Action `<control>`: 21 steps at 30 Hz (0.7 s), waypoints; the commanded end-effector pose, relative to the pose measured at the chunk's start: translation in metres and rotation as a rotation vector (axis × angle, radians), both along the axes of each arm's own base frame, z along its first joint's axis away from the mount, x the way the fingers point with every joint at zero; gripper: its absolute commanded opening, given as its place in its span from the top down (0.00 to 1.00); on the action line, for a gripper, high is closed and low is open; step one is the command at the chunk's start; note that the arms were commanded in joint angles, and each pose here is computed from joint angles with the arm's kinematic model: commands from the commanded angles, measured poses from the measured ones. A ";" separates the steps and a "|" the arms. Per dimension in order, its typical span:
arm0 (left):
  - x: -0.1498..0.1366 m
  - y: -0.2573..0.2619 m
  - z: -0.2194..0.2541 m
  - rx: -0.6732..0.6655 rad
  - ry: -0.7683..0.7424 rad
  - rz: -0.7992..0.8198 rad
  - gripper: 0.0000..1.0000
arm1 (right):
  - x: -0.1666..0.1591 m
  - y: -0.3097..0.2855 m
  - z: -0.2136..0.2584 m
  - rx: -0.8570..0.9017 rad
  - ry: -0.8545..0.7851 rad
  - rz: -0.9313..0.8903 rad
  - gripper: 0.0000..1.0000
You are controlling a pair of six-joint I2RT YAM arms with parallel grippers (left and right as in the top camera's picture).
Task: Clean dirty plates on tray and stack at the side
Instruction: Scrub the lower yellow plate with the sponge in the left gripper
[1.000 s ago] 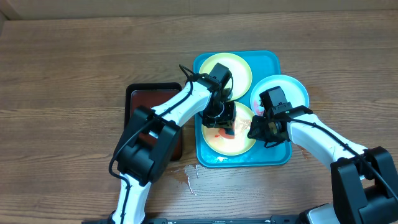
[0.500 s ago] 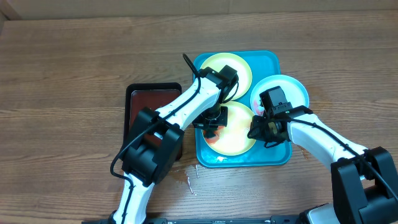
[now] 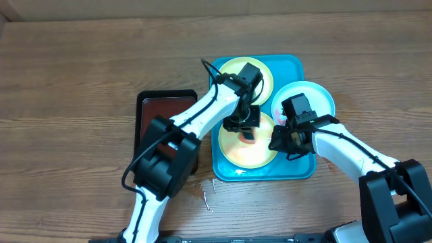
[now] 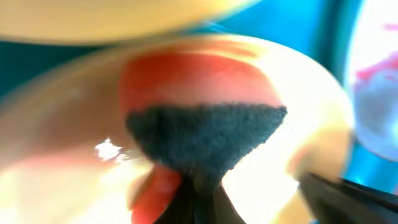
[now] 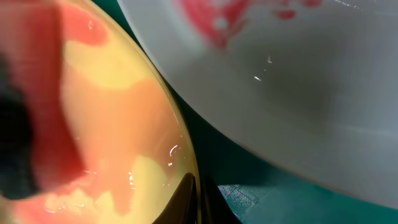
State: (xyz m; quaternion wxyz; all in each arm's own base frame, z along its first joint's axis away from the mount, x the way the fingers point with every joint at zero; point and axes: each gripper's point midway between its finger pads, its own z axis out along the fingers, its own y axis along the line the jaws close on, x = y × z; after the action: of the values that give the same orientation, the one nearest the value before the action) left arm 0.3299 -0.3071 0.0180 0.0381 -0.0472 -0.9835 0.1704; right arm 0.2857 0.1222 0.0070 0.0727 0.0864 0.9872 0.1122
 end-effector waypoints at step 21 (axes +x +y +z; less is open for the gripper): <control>-0.014 0.094 -0.014 0.418 0.101 0.075 0.96 | -0.004 0.002 -0.003 0.000 0.012 0.010 0.96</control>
State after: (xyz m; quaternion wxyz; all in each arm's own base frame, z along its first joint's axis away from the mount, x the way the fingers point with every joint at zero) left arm 0.2900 -0.2479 0.0126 0.1376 -0.0162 -0.9893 0.0466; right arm 0.2833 0.1277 0.0075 0.0673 0.0817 0.9868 0.1225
